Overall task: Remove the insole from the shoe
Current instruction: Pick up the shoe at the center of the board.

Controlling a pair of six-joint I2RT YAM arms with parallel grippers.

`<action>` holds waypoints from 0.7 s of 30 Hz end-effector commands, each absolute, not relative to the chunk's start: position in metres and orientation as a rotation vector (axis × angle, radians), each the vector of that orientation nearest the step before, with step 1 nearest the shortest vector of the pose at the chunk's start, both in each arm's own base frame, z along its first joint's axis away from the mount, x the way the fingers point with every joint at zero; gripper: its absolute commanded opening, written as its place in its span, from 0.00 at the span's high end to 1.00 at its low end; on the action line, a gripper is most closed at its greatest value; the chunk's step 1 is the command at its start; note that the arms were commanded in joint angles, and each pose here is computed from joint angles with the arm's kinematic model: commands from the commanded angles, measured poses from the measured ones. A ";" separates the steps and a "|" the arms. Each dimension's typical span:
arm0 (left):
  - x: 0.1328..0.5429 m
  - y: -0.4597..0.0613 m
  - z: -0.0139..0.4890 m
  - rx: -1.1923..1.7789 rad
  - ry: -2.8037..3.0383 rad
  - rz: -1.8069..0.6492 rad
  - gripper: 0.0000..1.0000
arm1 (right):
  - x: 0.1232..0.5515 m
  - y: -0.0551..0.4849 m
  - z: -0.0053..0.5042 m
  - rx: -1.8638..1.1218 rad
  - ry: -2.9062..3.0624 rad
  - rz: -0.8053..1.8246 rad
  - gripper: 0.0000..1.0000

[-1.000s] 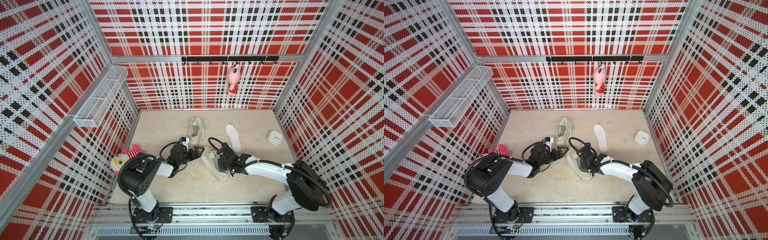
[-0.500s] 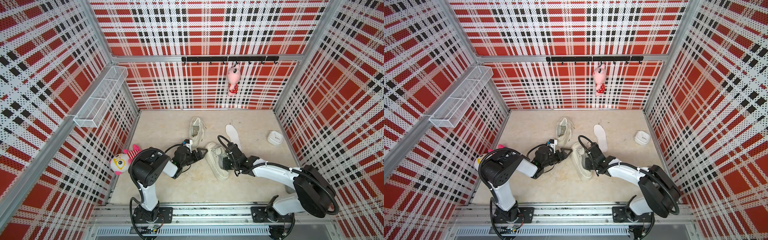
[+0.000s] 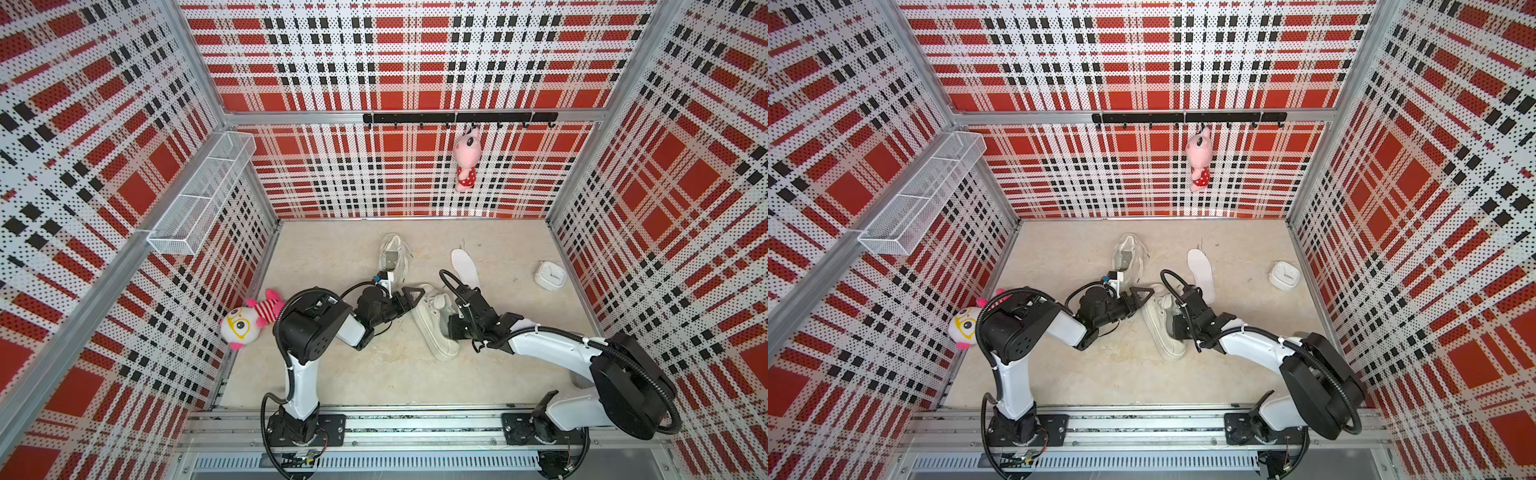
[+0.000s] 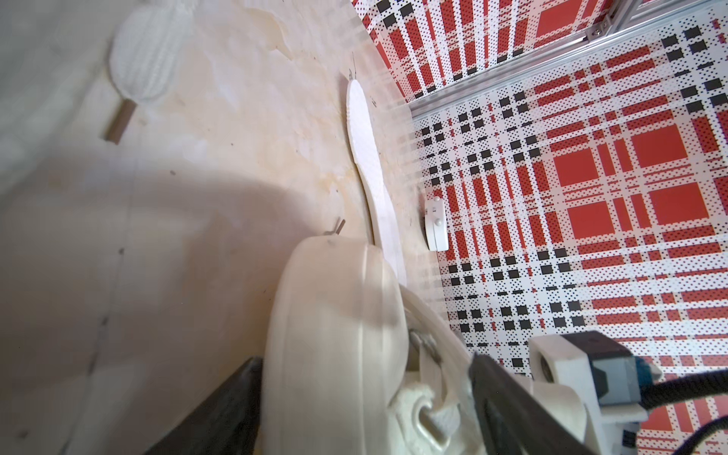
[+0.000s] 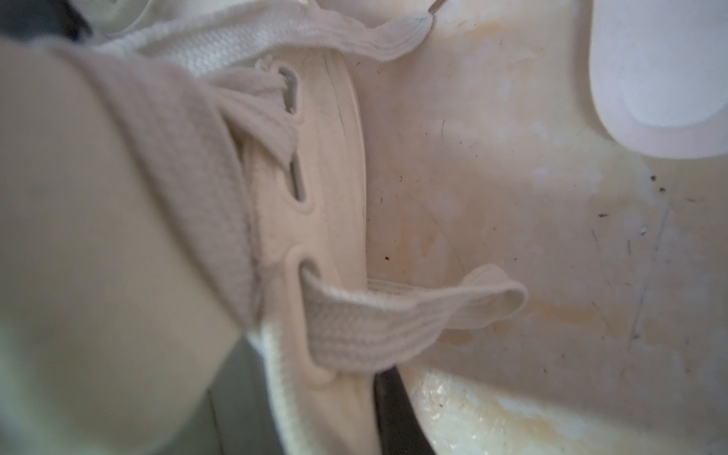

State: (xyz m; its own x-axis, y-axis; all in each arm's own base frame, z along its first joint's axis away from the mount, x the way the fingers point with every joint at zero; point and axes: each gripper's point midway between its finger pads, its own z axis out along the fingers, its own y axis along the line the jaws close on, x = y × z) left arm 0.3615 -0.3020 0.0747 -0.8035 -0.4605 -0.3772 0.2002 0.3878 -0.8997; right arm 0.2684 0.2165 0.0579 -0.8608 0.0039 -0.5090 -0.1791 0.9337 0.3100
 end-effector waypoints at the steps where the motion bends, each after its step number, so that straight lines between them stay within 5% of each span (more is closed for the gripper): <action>1: 0.366 -0.313 0.075 -0.211 2.044 -1.487 0.20 | 0.254 0.207 0.045 -0.149 2.625 0.447 0.90; 11: 0.374 -0.320 0.075 -0.175 2.026 -1.479 0.51 | 0.256 0.212 0.060 -0.168 2.566 0.504 0.83; 15: 0.371 -0.318 0.094 -0.114 1.967 -1.466 0.64 | 0.259 0.214 0.085 -0.183 2.486 0.550 0.69; 21: 0.366 -0.316 0.129 -0.002 1.864 -1.406 0.67 | 0.250 0.206 0.129 -0.208 2.400 0.578 0.45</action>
